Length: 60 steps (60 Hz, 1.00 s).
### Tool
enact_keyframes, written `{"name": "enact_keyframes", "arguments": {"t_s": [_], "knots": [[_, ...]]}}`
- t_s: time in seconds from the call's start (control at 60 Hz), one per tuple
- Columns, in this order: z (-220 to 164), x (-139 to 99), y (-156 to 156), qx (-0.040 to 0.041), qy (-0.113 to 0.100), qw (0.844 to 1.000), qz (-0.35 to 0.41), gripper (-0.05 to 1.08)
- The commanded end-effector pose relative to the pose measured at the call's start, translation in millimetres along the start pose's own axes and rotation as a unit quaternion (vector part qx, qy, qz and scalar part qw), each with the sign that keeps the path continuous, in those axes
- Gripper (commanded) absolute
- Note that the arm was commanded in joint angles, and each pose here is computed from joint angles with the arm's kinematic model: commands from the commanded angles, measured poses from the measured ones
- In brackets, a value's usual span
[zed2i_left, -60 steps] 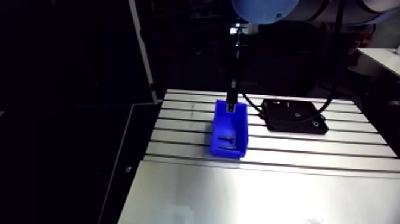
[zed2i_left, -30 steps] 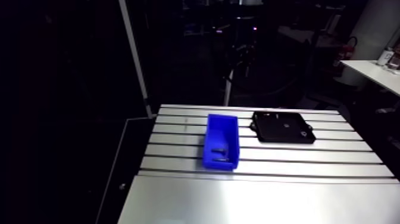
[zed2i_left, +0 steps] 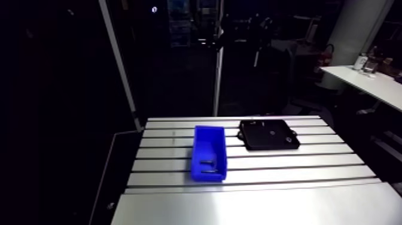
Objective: Pick up the M10 bolt from the tray and put it into the blue bin.
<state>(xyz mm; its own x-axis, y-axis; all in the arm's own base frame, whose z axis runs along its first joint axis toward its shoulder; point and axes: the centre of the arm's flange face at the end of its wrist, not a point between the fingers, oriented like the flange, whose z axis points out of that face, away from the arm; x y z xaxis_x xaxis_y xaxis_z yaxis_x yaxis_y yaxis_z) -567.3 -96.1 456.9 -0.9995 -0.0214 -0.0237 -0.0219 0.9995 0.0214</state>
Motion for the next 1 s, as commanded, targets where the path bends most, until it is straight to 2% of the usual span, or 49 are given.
{"name": "enact_keyframes", "arguments": {"t_s": [0.017, 0.183, 0.367, 0.533, 0.783, 1.0], "knots": [[-55.5, -10.3, 17.7, 0.0067, -0.017, 0.996, 0.087, 0.01], [-67.3, -14.6, 15.5, 0.0049, -0.025, 0.996, 0.081, 0.01], [-60.2, -15.1, 13.8, 0.004, -0.029, 0.996, 0.08, 0.01], [-44.6, -16.4, 13.3, 0.0035, -0.043, 0.996, 0.08, 0.01], [-54.0, -18.4, 13.3, 0.0029, -0.021, 0.997, 0.08, 0.01], [-53.3, -21.6, 12.9, 0.0029, -0.021, 0.997, 0.08, 0.01]]}}
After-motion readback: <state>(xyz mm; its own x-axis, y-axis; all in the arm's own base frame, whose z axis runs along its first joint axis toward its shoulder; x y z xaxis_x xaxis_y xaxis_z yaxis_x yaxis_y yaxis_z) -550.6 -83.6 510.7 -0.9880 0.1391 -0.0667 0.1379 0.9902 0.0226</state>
